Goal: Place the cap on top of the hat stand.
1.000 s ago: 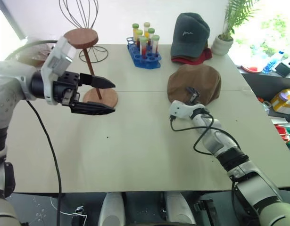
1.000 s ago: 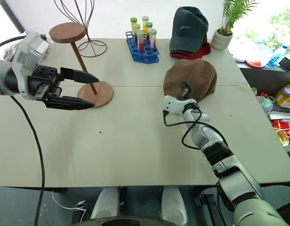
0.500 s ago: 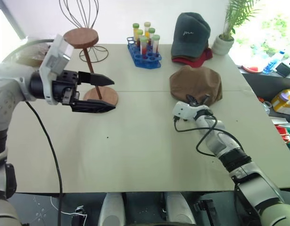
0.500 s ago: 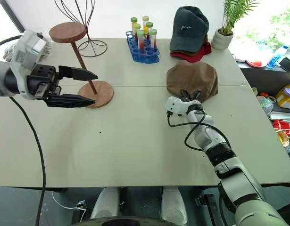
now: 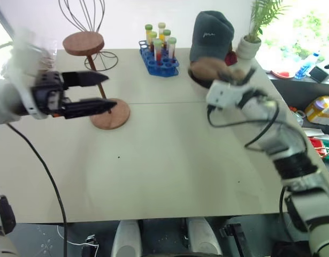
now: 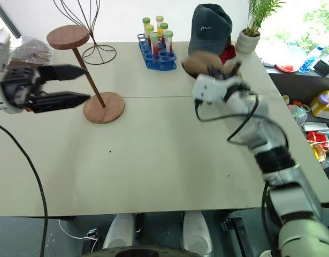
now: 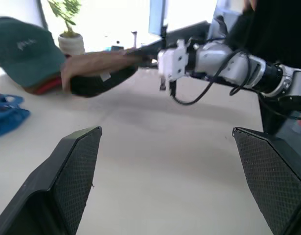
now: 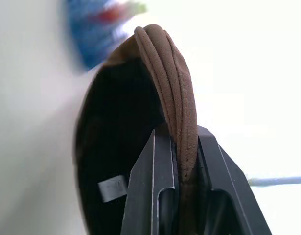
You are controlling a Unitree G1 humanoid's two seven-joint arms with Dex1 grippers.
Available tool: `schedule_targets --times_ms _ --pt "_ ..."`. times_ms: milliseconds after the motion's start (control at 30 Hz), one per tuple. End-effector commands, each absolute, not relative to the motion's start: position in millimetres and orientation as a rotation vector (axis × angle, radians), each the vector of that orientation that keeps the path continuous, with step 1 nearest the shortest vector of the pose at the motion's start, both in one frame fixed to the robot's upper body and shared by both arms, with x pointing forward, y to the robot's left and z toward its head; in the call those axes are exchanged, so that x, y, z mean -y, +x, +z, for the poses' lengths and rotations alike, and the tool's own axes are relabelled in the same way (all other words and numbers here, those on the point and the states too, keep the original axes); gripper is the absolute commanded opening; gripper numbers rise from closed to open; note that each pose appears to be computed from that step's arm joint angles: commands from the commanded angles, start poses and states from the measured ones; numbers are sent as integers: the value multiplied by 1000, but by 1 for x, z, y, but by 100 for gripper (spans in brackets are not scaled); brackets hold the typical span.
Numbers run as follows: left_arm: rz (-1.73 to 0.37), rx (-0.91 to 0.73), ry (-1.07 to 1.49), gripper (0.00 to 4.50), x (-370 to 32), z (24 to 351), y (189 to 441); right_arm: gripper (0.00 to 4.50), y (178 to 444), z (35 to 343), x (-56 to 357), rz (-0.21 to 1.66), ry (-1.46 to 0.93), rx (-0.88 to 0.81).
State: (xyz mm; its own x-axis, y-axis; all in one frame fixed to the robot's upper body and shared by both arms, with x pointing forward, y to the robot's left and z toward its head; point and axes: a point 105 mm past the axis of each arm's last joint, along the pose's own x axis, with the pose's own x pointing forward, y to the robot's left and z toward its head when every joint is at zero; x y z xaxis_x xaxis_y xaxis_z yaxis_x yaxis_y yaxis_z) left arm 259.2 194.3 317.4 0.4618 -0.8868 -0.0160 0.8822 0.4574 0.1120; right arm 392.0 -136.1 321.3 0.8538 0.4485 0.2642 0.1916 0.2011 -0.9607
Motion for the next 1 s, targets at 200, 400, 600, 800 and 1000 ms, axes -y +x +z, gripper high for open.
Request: schedule_targets --times_ms 200,400,600,800,1000 --pt "-870 110 120 450 -236 341 235 7 347 414 41 355 -1312 1090" --pt "-696 118 115 450 -271 342 224 7 351 416 -26 482 -1220 1205" --pt "-607 129 115 450 -285 341 215 7 342 417 -68 560 -1165 1294" --pt "-576 126 112 450 -288 337 211 7 305 379 -99 805 -1131 1431" --pt "-553 140 105 450 -291 337 212 7 311 327 -123 947 -1154 1313"
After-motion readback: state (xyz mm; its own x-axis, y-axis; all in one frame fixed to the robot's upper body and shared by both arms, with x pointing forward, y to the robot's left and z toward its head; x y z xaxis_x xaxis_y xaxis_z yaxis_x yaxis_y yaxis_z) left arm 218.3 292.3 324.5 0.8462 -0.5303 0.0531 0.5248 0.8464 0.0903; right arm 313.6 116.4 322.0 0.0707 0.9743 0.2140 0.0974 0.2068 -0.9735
